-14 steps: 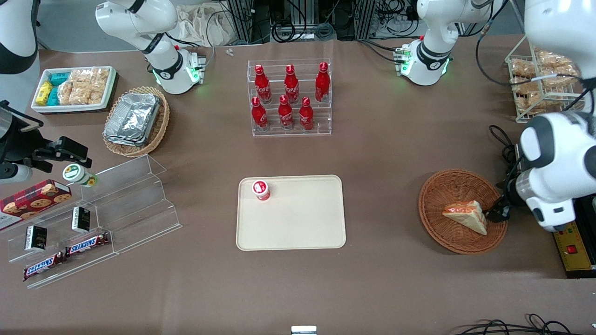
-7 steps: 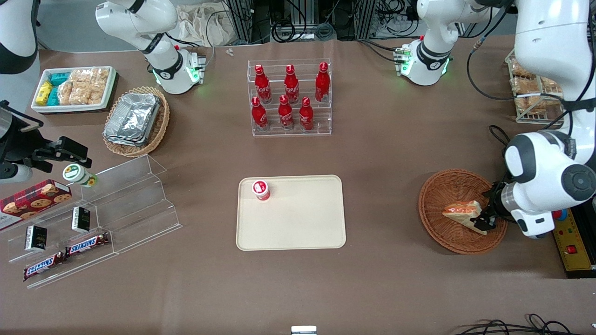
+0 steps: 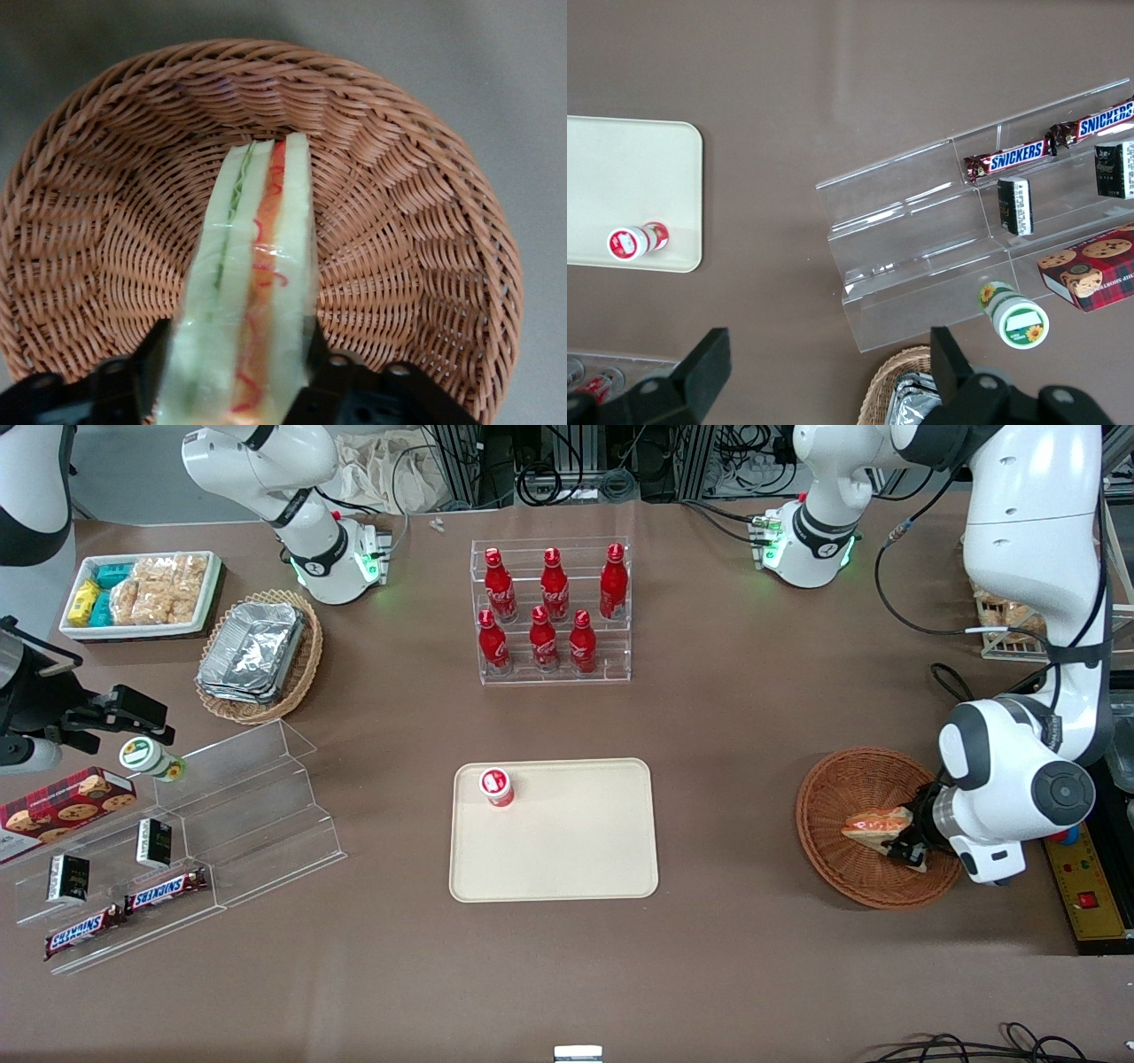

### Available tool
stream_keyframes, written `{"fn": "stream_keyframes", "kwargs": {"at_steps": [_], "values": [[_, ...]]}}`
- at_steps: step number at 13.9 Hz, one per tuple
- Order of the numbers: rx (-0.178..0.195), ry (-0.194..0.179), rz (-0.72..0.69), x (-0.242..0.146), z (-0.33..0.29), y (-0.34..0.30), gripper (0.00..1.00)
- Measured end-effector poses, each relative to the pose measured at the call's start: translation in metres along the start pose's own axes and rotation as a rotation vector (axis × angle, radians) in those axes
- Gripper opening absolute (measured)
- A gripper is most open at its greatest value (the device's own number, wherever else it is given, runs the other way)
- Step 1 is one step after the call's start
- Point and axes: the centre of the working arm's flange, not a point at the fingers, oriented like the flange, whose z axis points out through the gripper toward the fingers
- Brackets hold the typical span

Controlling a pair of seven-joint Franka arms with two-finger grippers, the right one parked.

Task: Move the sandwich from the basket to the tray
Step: 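Close the left gripper on the wrapped sandwich's edge, then lift the sandwich up out of the basket with the left gripper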

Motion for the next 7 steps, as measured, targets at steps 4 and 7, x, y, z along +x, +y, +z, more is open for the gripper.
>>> {"fn": "stream_keyframes", "kwargs": {"at_steps": [4, 7], "values": [[0.024, -0.034, 0.057, -0.003, -0.047, -0.007, 0.33], [0.049, -0.104, 0.274, -0.004, -0.139, -0.040, 0.22]]}}
